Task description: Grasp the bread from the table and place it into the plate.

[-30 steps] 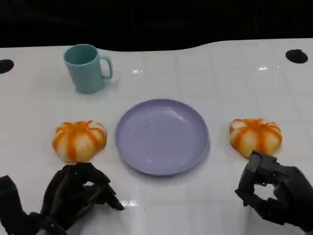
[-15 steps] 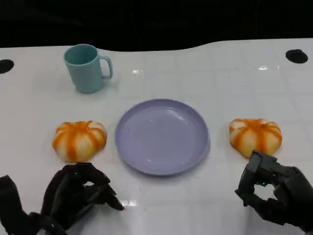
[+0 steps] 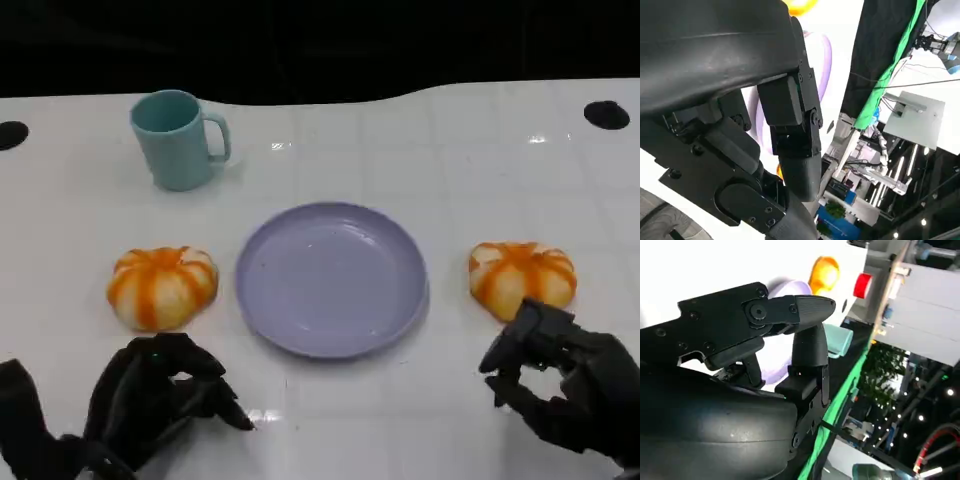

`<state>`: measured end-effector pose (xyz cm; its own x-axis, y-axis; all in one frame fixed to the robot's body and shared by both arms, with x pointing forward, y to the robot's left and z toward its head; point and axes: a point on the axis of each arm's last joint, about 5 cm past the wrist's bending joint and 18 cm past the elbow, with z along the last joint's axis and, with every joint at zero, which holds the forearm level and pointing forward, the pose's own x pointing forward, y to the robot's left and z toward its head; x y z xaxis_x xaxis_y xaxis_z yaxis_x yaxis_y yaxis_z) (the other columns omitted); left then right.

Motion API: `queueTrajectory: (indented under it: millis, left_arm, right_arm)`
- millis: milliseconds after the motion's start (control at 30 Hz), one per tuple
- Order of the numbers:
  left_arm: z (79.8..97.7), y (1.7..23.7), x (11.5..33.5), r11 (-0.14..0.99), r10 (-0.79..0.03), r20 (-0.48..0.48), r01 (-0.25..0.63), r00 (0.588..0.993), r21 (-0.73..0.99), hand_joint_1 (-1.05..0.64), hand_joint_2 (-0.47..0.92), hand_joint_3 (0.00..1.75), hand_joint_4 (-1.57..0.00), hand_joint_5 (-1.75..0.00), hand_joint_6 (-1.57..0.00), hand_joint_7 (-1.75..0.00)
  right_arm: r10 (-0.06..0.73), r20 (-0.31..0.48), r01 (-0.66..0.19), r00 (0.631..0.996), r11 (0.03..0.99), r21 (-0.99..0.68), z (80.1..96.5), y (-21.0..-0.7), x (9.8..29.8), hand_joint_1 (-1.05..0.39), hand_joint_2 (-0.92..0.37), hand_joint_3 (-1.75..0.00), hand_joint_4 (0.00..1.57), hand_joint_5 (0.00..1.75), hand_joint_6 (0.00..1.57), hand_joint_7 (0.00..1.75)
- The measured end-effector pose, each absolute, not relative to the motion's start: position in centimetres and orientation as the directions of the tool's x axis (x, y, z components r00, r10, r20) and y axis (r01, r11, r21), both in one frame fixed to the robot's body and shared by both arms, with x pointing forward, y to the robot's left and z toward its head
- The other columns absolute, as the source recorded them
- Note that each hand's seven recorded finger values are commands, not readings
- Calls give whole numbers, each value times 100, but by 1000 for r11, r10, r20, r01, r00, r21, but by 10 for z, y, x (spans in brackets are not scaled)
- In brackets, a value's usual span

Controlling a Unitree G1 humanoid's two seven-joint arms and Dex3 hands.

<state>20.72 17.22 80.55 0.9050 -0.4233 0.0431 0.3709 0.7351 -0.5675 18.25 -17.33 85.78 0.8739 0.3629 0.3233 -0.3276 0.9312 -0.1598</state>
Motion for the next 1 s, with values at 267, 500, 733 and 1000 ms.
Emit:
queueTrajectory:
  millis: [267, 500, 733, 1000]
  left_arm:
    - [806, 172, 207, 735, -424, 43, 371, 905, -567, -105, 61, 0, -157, -60, -157, -36]
    - [806, 172, 207, 735, -425, 43, 372, 904, -566, -105, 61, 0, -157, -60, -157, -37]
    - [806, 173, 207, 736, -425, 42, 372, 904, -565, -105, 61, 0, -157, -60, -157, -37]
    - [805, 173, 207, 737, -425, 37, 370, 904, -566, -105, 61, 0, -157, -60, -157, -37]
  right_arm:
    - [357, 364, -302, 860, 932, -201, 868, -179, 187, -48, -92, -24, 41, 105, 43, 66]
    - [362, 383, -232, 850, 909, -346, 881, -189, 193, -48, -92, -15, 35, 74, 50, 29]
    - [408, 385, -145, 828, 819, -556, 894, -201, 196, -47, -92, -8, 21, 48, 43, 8]
    - [459, 342, -67, 820, 670, -739, 911, -211, 201, -46, -90, -1, 7, 33, 33, 0]
